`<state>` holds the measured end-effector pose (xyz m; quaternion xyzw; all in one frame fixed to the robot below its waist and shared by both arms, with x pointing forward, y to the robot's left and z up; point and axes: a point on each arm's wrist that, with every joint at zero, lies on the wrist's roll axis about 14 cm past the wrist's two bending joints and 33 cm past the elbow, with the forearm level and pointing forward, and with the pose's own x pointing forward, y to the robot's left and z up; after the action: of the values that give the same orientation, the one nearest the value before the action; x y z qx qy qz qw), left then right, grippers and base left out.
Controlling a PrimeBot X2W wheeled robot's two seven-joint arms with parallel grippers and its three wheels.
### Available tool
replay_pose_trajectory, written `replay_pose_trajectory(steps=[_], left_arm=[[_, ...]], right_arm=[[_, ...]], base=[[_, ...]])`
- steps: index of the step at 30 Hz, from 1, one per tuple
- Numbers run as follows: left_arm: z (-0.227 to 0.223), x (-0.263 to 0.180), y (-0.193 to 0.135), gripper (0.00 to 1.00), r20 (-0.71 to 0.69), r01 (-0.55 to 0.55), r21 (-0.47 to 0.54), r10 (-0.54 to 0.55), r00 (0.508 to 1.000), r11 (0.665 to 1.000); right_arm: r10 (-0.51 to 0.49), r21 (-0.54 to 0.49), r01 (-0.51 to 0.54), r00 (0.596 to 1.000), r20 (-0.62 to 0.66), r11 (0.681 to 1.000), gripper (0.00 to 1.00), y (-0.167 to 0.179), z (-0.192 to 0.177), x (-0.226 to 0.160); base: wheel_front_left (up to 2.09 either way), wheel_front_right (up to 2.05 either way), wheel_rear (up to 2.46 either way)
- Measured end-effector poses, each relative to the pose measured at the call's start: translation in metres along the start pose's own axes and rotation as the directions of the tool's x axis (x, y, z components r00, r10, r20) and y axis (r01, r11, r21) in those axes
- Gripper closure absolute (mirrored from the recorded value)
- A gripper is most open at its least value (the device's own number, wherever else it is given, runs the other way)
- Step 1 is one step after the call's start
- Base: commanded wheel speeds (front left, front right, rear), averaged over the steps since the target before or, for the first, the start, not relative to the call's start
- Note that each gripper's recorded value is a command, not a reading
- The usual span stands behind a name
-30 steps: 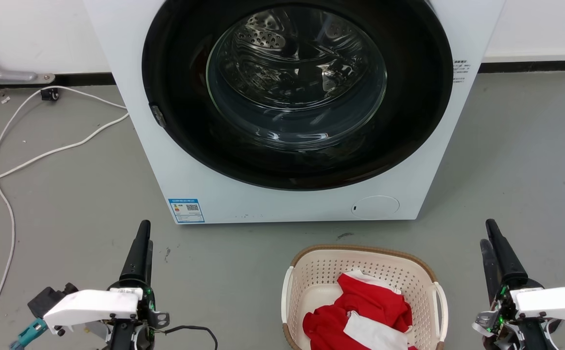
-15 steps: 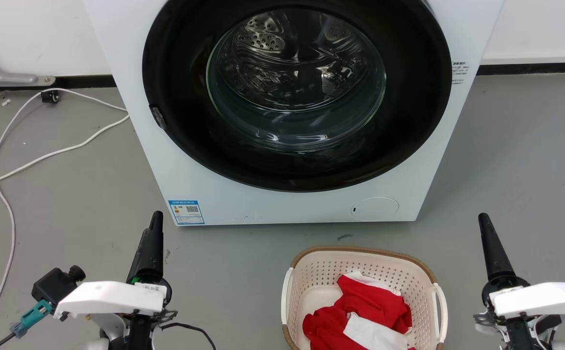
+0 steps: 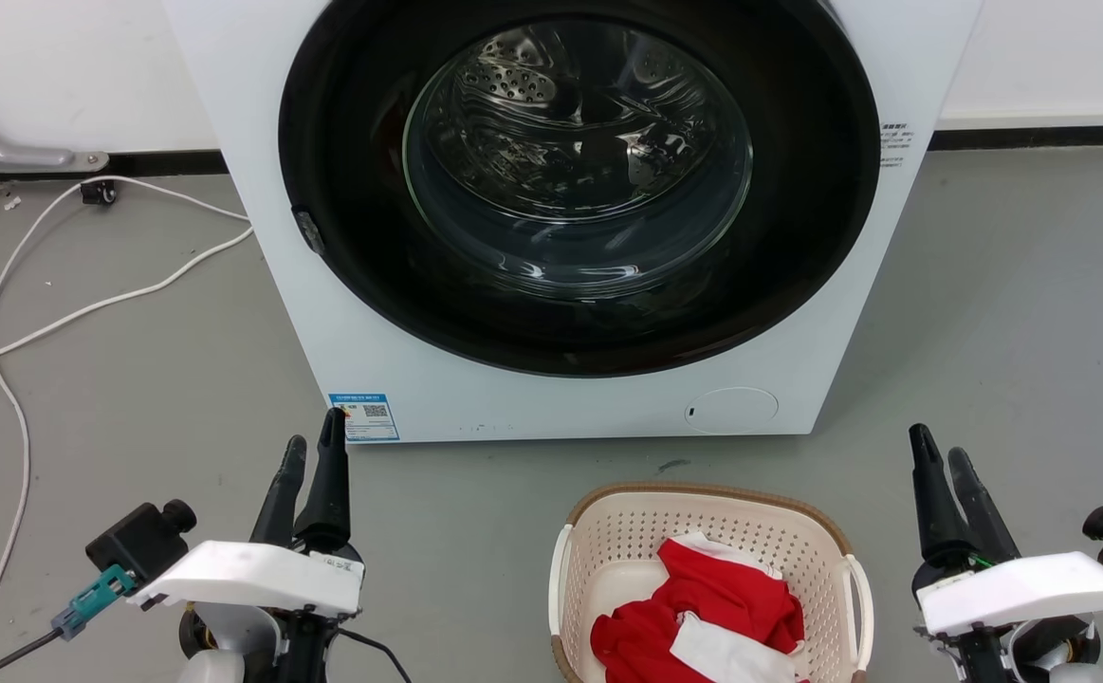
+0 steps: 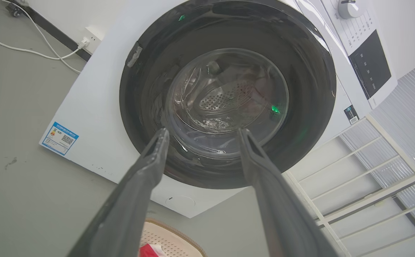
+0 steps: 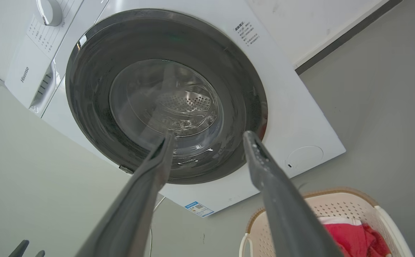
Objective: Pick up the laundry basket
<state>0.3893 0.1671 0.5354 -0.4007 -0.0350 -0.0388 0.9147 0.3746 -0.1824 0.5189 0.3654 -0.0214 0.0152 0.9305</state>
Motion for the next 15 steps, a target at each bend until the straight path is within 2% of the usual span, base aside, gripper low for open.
replay_pose_trajectory(steps=[15], left_arm=[[-0.0094,0.0014,-0.0033,0.0,-0.019,0.016,0.21,-0.013,1.0,0.978]], right_arm=[[0.027,-0.231,-0.03,0.999,-0.018,0.973,0.0,0.005,-0.0049,-0.0013]], base=[[0.0,0.0,0.0]])
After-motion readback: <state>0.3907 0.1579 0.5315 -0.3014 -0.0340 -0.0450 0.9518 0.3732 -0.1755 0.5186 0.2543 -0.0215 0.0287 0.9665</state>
